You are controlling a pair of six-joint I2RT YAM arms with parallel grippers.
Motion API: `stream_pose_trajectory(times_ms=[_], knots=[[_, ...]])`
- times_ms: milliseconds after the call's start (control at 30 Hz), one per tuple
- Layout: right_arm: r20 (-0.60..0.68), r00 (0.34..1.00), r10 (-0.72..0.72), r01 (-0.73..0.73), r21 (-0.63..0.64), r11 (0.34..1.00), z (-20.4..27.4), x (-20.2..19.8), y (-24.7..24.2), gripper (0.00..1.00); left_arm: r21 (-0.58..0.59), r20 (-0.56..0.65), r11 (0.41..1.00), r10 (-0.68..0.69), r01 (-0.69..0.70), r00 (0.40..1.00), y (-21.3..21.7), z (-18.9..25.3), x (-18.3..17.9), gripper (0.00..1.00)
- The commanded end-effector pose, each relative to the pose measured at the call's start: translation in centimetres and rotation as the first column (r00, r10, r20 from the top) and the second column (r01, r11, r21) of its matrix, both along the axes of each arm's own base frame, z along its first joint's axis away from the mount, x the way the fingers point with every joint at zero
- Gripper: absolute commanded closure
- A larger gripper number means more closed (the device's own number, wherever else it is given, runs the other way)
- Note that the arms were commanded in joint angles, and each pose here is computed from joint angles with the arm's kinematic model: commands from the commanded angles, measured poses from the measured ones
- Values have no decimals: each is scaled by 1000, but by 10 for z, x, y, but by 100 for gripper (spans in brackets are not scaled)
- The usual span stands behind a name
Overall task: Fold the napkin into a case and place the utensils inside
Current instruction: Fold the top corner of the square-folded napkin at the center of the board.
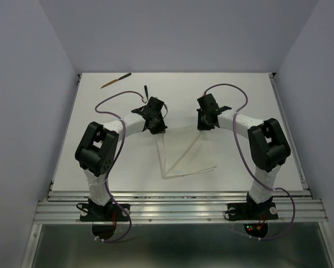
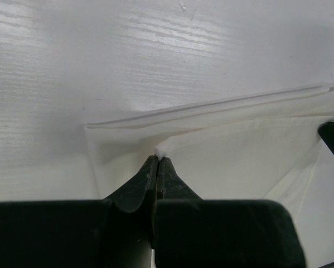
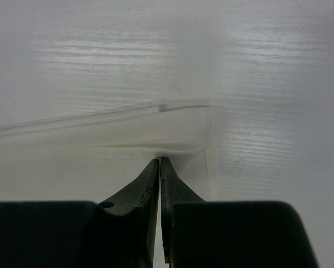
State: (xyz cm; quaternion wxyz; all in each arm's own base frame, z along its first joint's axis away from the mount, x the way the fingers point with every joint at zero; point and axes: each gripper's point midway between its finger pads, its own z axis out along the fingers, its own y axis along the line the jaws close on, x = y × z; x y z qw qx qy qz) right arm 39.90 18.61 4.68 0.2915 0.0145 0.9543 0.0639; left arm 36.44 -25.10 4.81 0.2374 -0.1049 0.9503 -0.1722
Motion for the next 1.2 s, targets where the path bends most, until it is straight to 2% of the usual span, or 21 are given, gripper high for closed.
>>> stream_pose_trajectory(times_ms=[0, 233, 300, 433, 467, 567, 733, 833, 933, 967, 1033, 1167], knots=[[65, 997, -40, 42, -18, 999, 6, 19, 1, 90, -8, 57, 1000, -8, 9, 998, -6, 15, 11, 100], [76, 996, -44, 46, -23, 999, -2, 23, 1, 90, 1, 68, 1000, -1, 1, 998, -3, 16, 12, 100], [81, 996, -42, 43, -16, 999, 1, 23, 2, 90, 15, 76, 1000, 7, -8, 997, 0, 17, 13, 97], [127, 991, -32, 28, 29, 999, 24, 23, 7, 89, 6, 99, 1000, 11, -12, 995, 2, 31, 11, 75], [151, 988, -36, 31, 40, 999, 35, 24, 6, 89, 10, 98, 1000, 11, -12, 995, 3, 33, 9, 63], [174, 984, -46, 37, 54, 998, 48, 21, 4, 87, 5, 121, 1000, 16, -16, 993, 6, 46, 6, 48], [184, 979, -84, 74, 58, 996, 54, 14, -7, 85, 8, 148, 1000, 11, -12, 989, 6, 64, -6, 47], [154, 983, -99, 92, 47, 995, 40, 7, -11, 84, 1, 143, 1000, -26, 26, 989, -2, 65, -20, 50], [129, 987, -98, 93, 46, 995, 28, 4, -11, 84, -7, 108, 992, -127, 128, 986, -24, 55, -44, 74], [128, 987, -97, 92, 47, 995, 26, 5, -10, 84, -44, 80, 983, -176, 179, 981, -33, 50, -56, 86], [130, 987, -93, 88, 48, 995, 26, 7, -8, 85, -63, 55, 972, -222, 225, 974, -41, 42, -69, 99], [128, 989, -76, 70, 44, 997, 22, 13, -4, 84, -103, -11, 949, -300, 297, 954, -45, 18, -103, 100]])
